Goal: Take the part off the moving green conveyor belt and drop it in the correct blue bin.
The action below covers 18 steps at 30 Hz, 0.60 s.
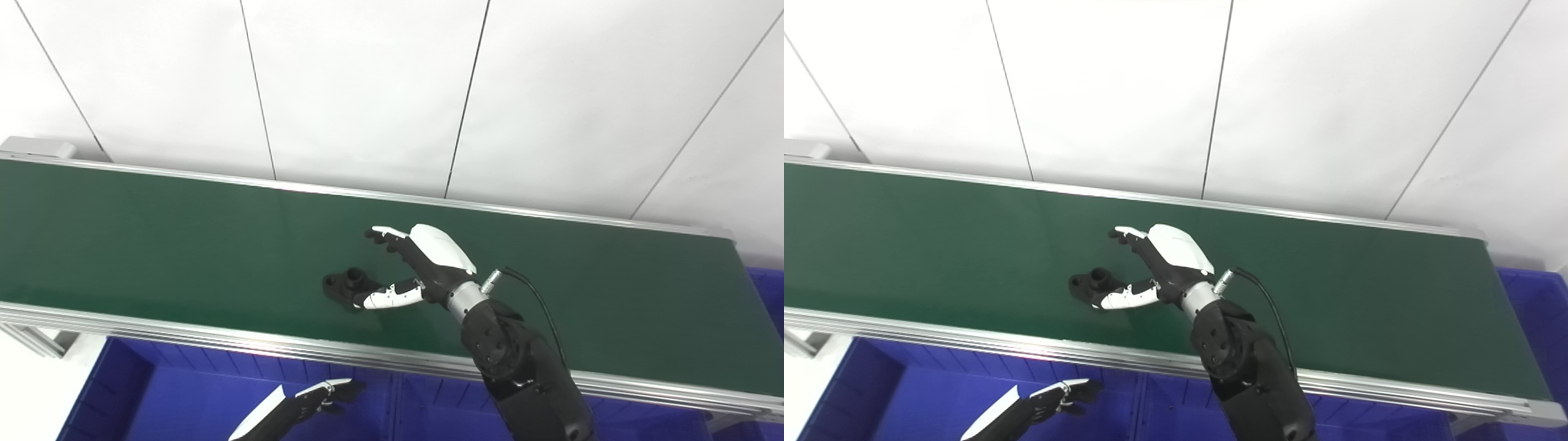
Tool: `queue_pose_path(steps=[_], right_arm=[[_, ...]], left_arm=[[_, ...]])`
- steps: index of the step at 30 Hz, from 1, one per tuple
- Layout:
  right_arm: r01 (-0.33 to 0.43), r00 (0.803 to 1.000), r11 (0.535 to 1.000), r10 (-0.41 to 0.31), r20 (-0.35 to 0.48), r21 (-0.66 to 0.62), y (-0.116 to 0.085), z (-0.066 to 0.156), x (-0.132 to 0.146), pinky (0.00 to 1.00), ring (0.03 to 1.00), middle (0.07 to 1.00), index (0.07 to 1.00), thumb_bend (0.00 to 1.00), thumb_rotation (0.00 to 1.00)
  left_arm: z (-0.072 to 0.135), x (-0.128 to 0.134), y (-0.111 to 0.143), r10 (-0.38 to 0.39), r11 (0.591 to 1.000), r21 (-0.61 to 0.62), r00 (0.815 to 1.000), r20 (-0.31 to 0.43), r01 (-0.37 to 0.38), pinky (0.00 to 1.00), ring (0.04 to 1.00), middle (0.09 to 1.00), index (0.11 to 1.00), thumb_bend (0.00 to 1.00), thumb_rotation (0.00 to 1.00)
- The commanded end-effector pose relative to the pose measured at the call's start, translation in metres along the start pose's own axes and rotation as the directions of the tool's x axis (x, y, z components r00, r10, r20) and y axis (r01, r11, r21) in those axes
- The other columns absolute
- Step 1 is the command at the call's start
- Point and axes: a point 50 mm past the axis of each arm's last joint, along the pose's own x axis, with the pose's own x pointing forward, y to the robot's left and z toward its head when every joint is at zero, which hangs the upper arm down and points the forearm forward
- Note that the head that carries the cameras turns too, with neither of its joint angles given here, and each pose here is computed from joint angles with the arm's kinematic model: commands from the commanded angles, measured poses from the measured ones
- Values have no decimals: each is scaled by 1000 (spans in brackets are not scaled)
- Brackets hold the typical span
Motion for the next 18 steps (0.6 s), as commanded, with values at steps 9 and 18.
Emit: queue_pose_path(steps=[9,18], right_arm=[[1,1000,997,1,26,-78,1,1,16,766,840,868,866,783,293],[-25,1000,987,25,3,-159,15,-18,16,573,661,717,789,718,41]], left_arm=[[15,-2,4,-3,1000,25,997,76,1,771,836,871,837,697,375],[21,0,4,0,1000,15,997,79,-1,766,837,873,837,696,369]])
